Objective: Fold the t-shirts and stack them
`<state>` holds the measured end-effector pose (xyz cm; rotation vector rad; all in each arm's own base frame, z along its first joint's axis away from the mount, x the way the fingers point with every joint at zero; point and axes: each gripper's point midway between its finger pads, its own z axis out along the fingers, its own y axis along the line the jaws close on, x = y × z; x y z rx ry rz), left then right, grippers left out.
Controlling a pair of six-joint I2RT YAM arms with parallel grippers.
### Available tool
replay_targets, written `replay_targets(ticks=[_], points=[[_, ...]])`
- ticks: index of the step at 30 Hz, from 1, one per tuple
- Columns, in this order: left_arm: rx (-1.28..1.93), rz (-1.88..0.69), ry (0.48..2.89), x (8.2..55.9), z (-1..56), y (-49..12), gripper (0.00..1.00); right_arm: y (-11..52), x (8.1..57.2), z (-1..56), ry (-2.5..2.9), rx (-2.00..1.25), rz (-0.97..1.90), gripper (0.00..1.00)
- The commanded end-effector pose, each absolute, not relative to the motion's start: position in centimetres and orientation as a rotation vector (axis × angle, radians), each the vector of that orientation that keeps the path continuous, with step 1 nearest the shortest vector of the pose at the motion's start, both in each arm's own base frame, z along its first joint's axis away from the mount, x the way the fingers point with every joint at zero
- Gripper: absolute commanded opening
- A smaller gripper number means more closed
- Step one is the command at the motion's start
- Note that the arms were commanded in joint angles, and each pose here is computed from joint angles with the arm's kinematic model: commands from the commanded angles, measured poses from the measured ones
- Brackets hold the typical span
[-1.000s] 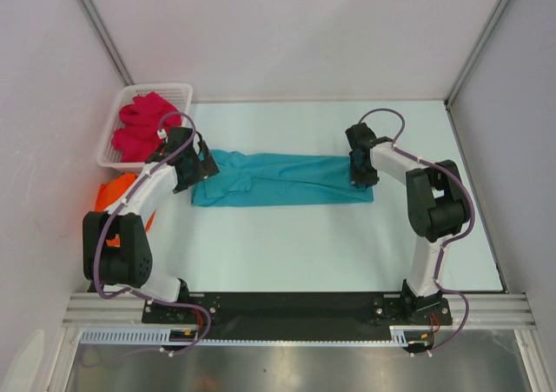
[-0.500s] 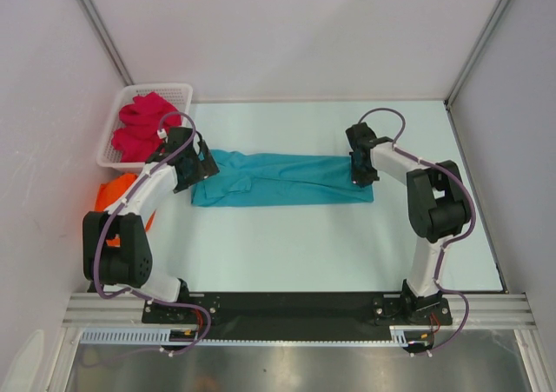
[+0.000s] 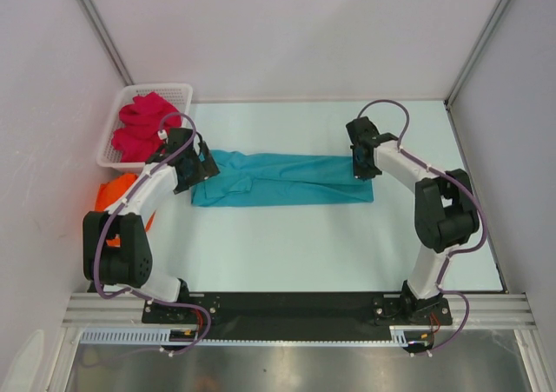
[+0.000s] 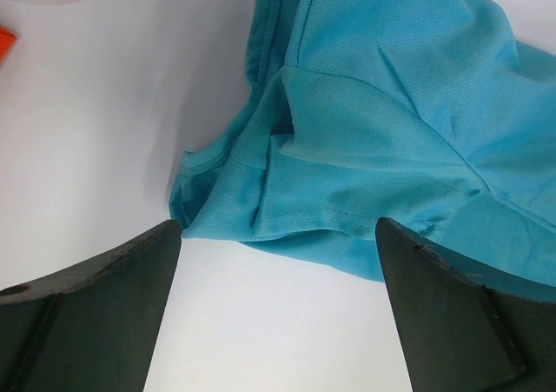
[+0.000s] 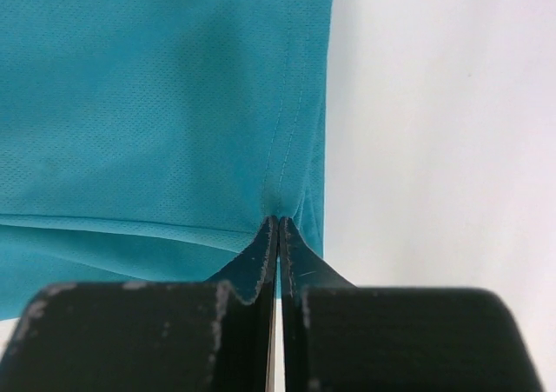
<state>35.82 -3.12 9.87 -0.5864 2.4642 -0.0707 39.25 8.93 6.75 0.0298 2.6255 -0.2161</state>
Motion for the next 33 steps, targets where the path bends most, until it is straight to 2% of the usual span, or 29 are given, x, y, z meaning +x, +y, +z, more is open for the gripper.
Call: replay_targets(ticks=[1, 14, 18, 33], points=[[-0.563, -0.101, 2.423, 36.2, 11.1, -3.2, 1.00, 7.9, 39.0, 9.3, 2.562, 0.044, -0.278, 0.00], [-0.552, -0.110, 2.424, 36.0, 11.5, -3.3, 1.00, 6.3, 36.7, 6.7, 2.616, 0.051, -0.371, 0.00], [-0.555, -0.108, 2.439, 35.9, 11.1, -3.3, 1.00, 6.6, 36.6, 6.5, 2.627, 0.045, -0.368, 0.32], [-0.741, 0.099, 2.505, 33.5, 6.9, -1.0, 1.00, 9.5, 38.7, 10.6, 2.545, -0.004, -0.266, 0.35]])
